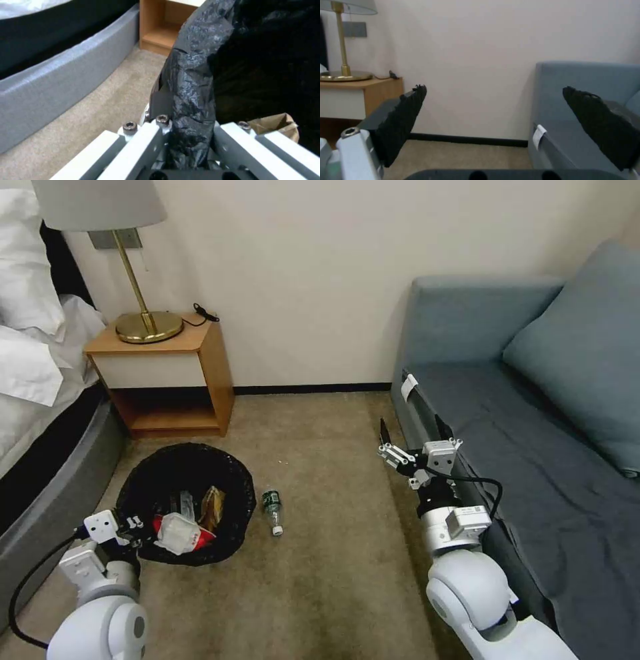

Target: Pick up the trash bin, then pick up the garbage on the floor and place it into the trash bin.

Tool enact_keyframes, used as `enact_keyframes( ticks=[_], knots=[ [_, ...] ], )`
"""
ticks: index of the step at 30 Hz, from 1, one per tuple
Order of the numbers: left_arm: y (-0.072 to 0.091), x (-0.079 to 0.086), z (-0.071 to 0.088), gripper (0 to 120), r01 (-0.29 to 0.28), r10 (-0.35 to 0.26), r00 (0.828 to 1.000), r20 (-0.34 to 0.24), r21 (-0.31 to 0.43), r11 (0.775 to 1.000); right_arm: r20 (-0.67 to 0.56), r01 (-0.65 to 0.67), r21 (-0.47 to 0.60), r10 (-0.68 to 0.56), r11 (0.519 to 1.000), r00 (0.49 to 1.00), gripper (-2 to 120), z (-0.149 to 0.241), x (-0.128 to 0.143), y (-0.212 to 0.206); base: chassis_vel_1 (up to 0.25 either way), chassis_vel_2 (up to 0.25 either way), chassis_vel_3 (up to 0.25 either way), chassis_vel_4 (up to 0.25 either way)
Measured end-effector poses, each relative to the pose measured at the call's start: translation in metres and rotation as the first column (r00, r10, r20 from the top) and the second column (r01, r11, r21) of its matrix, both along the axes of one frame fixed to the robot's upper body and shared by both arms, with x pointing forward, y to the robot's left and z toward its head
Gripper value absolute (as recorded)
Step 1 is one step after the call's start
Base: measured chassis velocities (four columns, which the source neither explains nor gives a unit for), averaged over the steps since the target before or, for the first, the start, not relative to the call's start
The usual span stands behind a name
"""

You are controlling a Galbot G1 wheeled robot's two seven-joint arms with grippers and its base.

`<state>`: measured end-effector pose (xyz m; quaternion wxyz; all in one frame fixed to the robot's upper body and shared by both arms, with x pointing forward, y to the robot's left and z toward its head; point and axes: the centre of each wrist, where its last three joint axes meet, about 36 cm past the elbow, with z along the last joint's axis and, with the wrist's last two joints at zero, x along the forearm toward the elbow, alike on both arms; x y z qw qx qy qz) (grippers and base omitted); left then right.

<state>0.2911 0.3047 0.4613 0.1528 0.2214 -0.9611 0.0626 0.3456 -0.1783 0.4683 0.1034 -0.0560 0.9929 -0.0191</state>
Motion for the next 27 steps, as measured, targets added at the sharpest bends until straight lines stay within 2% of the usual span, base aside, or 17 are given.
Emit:
enact_keyframes(
  ticks=[8,27],
  knots=[
    [0.004,0.003,0.002,2,-0.009,0.009,1.000,0.009,0.006,1.000,-0.006,-0.023,0.004,0.023,1.000,1.000,100,-0.004,0.005,0.006,-0.008,0.006,0.005,-0.010],
    [0.010,0.009,-0.003,2,-0.016,0.016,1.000,0.002,0.000,1.000,-0.020,-0.034,0.005,0.034,0.999,0.999,100,-0.012,0.014,0.014,-0.103,0.102,0.108,-0.103]
  ],
)
